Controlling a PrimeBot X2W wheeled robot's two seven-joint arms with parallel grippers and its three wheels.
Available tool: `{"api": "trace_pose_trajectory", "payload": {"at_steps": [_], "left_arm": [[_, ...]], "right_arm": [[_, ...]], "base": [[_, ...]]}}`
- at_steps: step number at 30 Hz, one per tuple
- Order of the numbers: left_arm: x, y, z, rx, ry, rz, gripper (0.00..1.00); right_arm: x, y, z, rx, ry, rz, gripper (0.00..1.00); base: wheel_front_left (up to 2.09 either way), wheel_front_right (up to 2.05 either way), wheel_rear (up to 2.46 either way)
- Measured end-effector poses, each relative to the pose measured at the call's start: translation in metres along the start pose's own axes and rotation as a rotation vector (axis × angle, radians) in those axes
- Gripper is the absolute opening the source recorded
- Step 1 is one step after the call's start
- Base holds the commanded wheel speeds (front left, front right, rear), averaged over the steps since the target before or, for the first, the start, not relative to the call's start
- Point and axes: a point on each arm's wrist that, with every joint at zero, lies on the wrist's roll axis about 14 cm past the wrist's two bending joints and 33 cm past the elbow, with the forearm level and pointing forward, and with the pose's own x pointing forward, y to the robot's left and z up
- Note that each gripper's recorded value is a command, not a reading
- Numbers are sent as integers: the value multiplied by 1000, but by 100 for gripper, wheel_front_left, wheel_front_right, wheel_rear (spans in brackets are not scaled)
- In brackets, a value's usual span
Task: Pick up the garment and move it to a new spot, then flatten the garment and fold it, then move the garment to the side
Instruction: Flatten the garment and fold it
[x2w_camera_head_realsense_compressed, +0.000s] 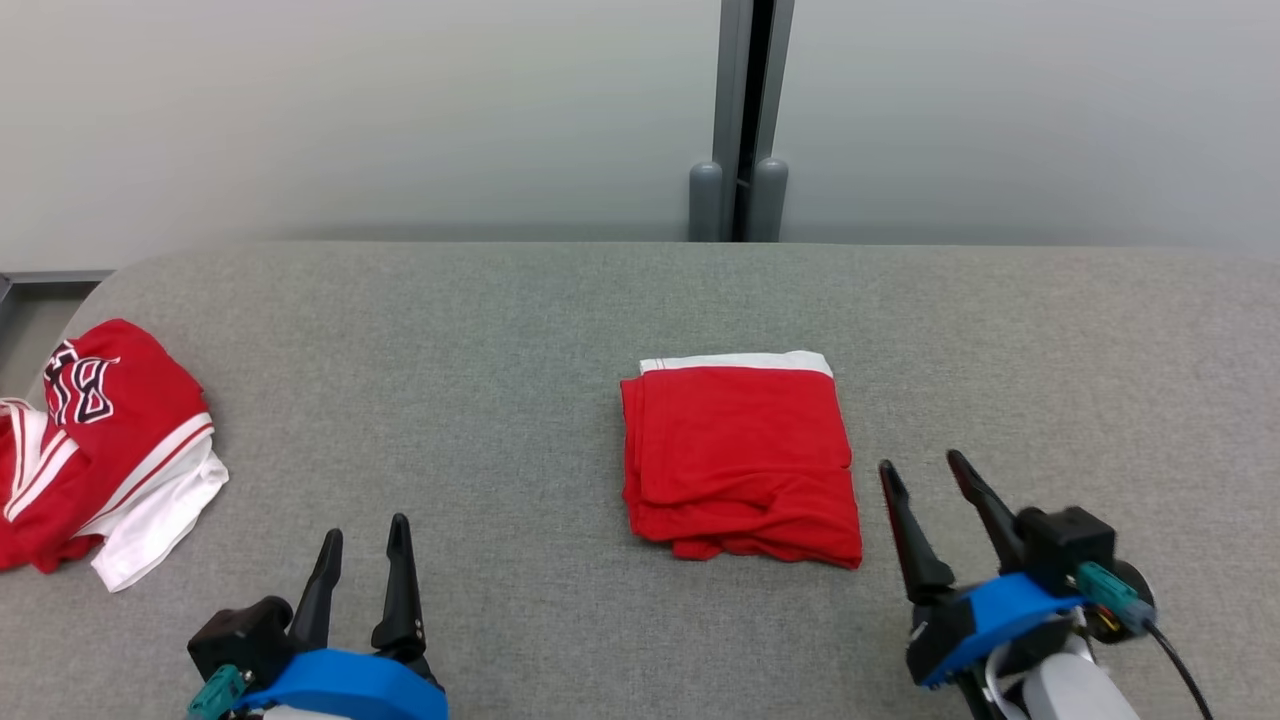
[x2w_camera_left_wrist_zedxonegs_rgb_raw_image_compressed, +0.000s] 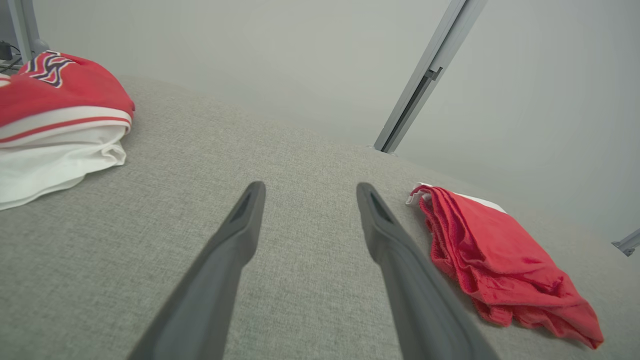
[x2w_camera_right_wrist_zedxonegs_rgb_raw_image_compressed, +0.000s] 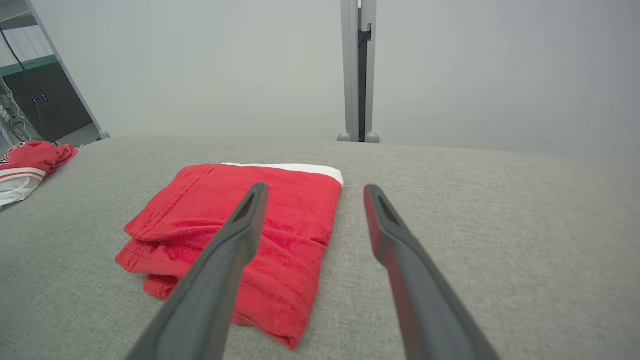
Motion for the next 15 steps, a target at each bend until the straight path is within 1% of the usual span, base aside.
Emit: {"api": "trace_pose_trajectory", "payload": {"at_steps": [2, 6, 11, 15], "left_arm": [[-3, 1, -2, 0, 3, 5, 100], [-7, 2, -2, 9, 0, 8, 100], [-12, 1, -8, 33, 12, 6, 100], [-12, 3, -8, 48, 11, 12, 100]], "right_arm": [[-10, -12, 0, 25, -8, -45, 100], [-27, -26, -5, 52, -8, -98, 100], [-36, -28, -8, 80, -7, -113, 100], [-38, -28, -10, 80, -1, -117, 100]], "base": [[0, 0, 0], [0, 0, 0], [0, 0, 0], [0, 0, 0]]}}
